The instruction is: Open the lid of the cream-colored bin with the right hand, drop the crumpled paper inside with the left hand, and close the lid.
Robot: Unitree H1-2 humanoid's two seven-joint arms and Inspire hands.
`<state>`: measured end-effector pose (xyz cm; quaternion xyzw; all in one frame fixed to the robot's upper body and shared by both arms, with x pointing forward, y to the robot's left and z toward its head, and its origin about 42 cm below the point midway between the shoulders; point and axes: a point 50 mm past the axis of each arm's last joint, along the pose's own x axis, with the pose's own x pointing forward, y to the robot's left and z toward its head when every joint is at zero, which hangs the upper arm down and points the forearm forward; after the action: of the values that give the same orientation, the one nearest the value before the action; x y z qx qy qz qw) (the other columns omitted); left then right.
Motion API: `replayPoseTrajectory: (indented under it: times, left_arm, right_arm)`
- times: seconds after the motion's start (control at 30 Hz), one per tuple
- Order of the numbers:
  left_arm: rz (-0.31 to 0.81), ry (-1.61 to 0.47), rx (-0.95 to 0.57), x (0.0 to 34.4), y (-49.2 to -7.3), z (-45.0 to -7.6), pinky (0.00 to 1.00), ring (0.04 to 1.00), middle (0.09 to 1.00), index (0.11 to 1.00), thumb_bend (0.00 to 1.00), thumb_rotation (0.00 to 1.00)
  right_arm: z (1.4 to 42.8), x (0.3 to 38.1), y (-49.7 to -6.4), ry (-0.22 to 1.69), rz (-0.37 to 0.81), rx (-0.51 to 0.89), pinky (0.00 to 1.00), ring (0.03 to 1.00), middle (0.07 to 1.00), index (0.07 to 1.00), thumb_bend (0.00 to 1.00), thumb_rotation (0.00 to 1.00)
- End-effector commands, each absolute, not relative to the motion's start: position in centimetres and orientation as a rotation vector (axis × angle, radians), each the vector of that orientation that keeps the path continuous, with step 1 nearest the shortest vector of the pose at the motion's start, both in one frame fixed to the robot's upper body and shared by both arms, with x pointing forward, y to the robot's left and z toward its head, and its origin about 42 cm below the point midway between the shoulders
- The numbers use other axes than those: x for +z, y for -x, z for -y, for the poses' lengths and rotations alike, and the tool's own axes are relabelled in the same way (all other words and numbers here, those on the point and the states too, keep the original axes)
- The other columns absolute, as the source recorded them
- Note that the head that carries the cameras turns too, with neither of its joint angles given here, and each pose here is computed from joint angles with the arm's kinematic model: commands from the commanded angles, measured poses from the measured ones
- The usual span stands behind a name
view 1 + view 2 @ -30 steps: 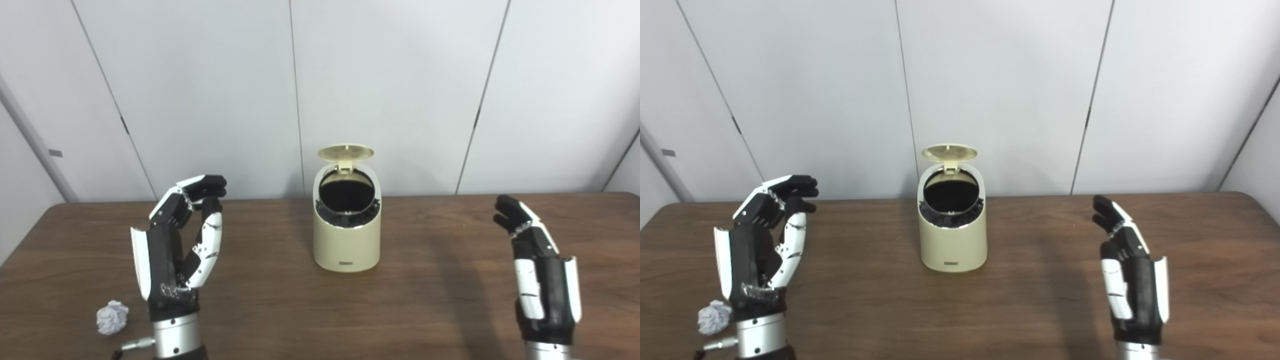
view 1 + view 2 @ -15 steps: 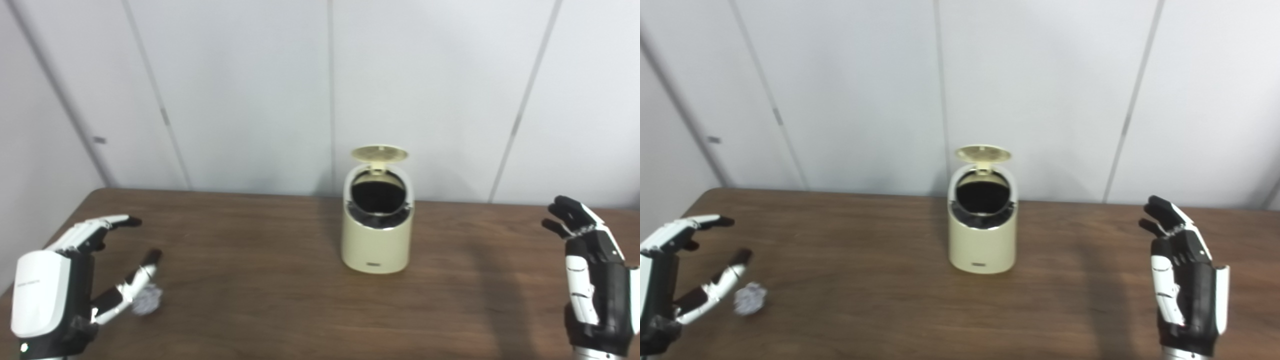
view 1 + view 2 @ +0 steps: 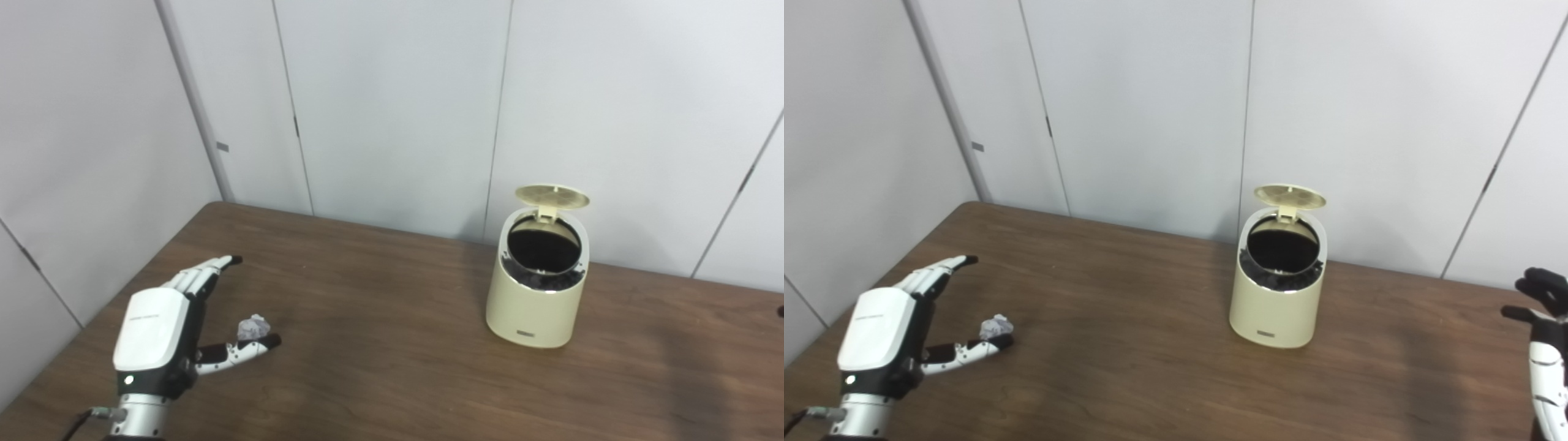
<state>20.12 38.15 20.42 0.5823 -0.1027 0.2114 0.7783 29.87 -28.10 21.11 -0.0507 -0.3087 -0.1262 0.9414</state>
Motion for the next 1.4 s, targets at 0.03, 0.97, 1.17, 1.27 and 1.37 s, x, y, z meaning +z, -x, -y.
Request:
replayPoseTrajectory:
  times: [0.03,0.97,1.17,1.27,1.37]
  left_arm:
    - [0.221,-1.267,0.458,20.9,-20.5,-38.2,0.71,0.853,0.888,0.889,1.00,0.57]
    - [-0.043,-1.255,0.331,17.1,-23.9,-36.6,0.82,0.912,0.923,0.925,1.00,0.57]
    - [-0.064,-1.260,0.338,16.4,-24.0,-36.5,0.81,0.900,0.916,0.914,1.00,0.57]
    - [-0.070,-1.262,0.346,15.9,-24.0,-36.5,0.80,0.892,0.908,0.905,1.00,0.57]
    - [-0.076,-1.267,0.347,15.4,-24.1,-36.5,0.78,0.881,0.899,0.896,1.00,0.58]
  right_arm:
    - [28.6,23.1,-30.2,0.115,0.702,-0.246,0.56,0.710,0.726,0.685,0.05,0.49]
    - [30.9,23.8,-30.4,0.128,0.657,-0.280,0.53,0.701,0.724,0.686,0.04,0.52]
    - [31.2,23.8,-30.3,0.108,0.645,-0.283,0.53,0.702,0.723,0.684,0.03,0.49]
    - [31.3,23.8,-30.2,0.107,0.644,-0.282,0.53,0.705,0.726,0.685,0.02,0.48]
    - [31.2,23.9,-30.2,0.107,0.643,-0.281,0.53,0.702,0.723,0.683,0.02,0.47]
